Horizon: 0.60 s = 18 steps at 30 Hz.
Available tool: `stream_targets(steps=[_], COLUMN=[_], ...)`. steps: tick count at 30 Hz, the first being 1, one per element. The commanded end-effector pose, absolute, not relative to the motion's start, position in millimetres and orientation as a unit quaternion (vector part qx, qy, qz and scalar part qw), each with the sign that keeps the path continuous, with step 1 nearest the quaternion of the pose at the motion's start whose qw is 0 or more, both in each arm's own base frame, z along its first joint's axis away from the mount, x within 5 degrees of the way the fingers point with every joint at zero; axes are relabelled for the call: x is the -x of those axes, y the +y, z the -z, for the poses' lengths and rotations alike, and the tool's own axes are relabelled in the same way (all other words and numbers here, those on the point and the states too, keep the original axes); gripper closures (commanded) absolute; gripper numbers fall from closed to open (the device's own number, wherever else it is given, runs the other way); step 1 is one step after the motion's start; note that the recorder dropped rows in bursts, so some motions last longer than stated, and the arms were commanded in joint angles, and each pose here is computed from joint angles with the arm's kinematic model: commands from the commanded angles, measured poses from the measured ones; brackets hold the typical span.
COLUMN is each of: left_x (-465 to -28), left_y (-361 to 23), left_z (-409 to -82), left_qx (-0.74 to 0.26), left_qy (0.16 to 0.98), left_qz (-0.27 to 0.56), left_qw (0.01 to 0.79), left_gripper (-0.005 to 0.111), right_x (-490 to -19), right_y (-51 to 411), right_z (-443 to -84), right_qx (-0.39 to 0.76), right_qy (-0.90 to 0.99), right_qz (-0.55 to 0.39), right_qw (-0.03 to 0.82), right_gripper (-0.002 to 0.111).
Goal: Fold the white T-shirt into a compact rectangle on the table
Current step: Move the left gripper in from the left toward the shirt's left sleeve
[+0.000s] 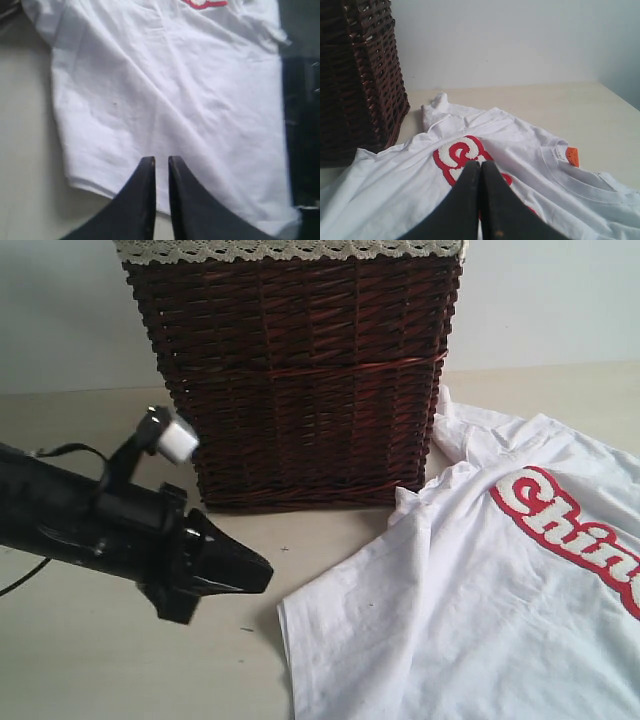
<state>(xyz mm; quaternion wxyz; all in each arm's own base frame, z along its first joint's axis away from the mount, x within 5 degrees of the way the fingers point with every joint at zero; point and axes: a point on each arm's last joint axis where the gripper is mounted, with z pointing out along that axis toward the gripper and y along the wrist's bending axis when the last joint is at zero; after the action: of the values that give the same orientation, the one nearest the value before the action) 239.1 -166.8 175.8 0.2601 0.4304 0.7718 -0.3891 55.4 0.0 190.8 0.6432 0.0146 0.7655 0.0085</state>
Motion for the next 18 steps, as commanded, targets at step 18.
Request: stream_targets(steps=[18], left_x=[-261], left_y=[-212], left_z=[-113], left_qx=[-0.513], left_qy=[0.767], left_qz=[0.269], left_qw=[0.277], left_gripper=[0.08], right_x=[-55], right_y=[0], right_z=[-190], right_qx=[-0.012], right_qy=[0.764], right_qz=[-0.004], right_qw=[0.645], right_gripper=[0.108])
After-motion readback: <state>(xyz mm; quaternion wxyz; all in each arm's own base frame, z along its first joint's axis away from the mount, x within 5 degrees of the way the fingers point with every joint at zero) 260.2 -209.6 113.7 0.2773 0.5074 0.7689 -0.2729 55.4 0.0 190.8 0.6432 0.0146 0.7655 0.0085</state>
